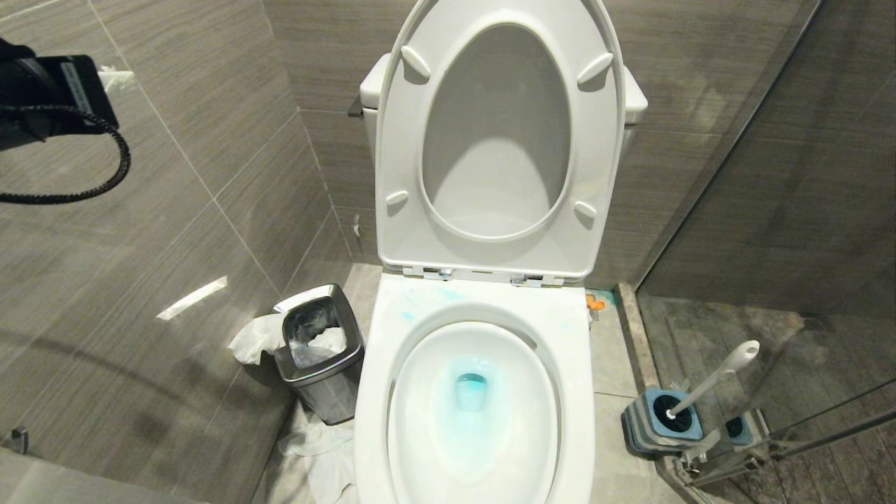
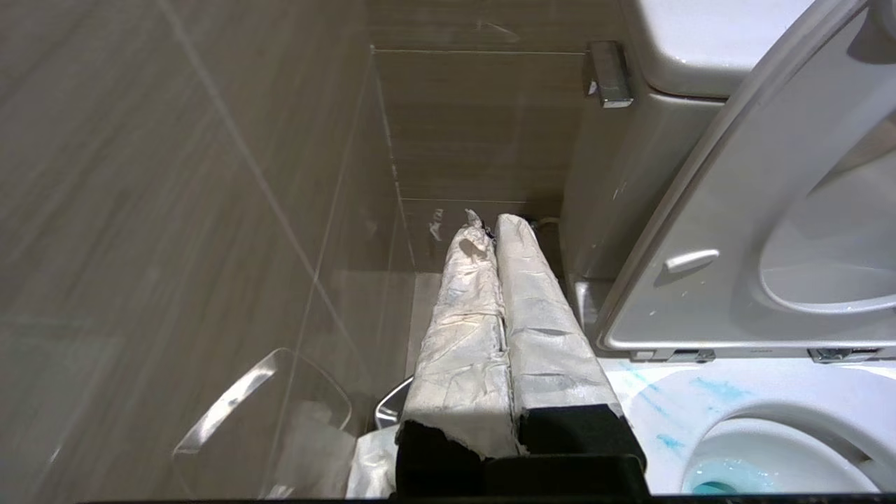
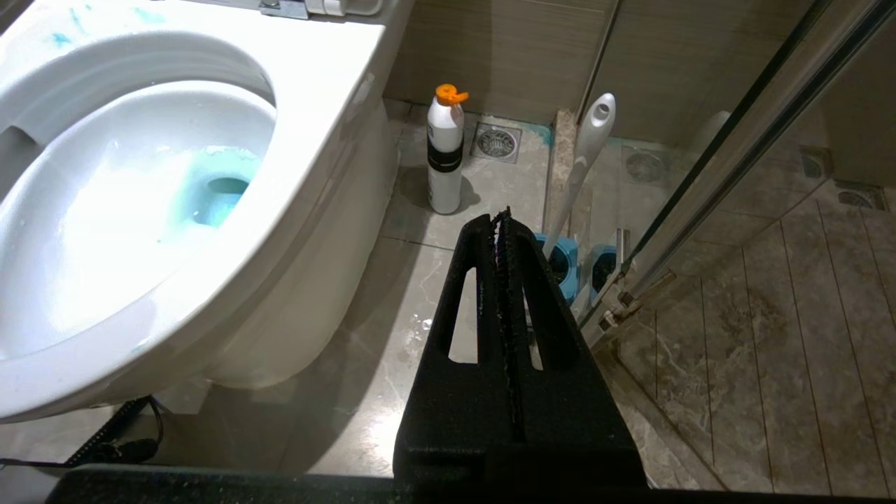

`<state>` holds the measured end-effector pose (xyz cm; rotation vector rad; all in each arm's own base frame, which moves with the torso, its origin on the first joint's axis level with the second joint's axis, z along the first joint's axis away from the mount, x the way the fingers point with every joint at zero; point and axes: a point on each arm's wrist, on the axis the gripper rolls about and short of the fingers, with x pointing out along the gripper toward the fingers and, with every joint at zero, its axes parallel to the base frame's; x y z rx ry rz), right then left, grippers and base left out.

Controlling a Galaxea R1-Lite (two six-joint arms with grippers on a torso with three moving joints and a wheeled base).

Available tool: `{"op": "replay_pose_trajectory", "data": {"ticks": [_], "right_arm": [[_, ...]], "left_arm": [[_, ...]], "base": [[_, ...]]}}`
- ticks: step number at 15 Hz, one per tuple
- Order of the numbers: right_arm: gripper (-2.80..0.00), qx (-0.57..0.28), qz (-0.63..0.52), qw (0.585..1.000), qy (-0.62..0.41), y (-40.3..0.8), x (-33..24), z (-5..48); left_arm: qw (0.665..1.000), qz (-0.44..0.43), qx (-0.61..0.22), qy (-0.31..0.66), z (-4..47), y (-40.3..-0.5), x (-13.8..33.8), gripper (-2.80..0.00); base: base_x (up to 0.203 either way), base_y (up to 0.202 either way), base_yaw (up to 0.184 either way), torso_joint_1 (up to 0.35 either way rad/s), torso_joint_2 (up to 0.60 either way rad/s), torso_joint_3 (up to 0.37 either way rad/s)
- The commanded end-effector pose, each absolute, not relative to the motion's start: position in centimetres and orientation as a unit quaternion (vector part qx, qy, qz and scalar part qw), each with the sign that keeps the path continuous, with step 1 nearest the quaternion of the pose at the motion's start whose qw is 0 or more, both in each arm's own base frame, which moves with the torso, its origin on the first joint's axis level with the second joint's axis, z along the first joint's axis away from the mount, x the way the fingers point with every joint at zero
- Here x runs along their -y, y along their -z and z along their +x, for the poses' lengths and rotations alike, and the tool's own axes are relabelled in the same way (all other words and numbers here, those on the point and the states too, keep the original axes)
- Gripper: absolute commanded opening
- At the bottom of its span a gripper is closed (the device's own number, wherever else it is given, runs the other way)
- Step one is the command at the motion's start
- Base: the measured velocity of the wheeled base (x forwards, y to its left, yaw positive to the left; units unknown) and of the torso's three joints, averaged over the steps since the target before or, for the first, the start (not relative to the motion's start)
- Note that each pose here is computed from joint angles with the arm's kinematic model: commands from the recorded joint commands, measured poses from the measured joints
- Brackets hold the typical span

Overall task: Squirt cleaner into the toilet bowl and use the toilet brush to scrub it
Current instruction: Flush the toilet

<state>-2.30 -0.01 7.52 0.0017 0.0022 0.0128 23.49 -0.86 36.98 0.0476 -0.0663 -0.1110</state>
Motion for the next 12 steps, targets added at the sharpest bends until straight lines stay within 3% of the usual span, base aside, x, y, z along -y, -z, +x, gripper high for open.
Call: {"op": "replay_pose_trajectory", "data": {"ticks": [1,7,12], "right_arm": [[-2.80,-0.002,0.001,1.000,-0.007,-7.5,0.0,-2.3],[-2.80,-0.002,0.001,1.000,-0.007,-7.5,0.0,-2.3],[-2.80,-0.002,0.001,1.000,-0.007,-7.5,0.0,-2.3]], "left_arm": [[0.997,0.023,-0.018,0.076,26.8,-36.3,2.0,-2.80],[0.995,0.025,-0.013,0.098,31.6,-36.6,4.0,-2.80],[0.993,0.018,0.098,0.060,35.2,-36.5,5.5,-2.80]], "base": [[0.000,0.000,0.000,0.000,0.00,0.000],[0.000,0.000,0.000,0.000,0.00,0.000],[0.000,0.000,0.000,0.000,0.00,0.000]]}}
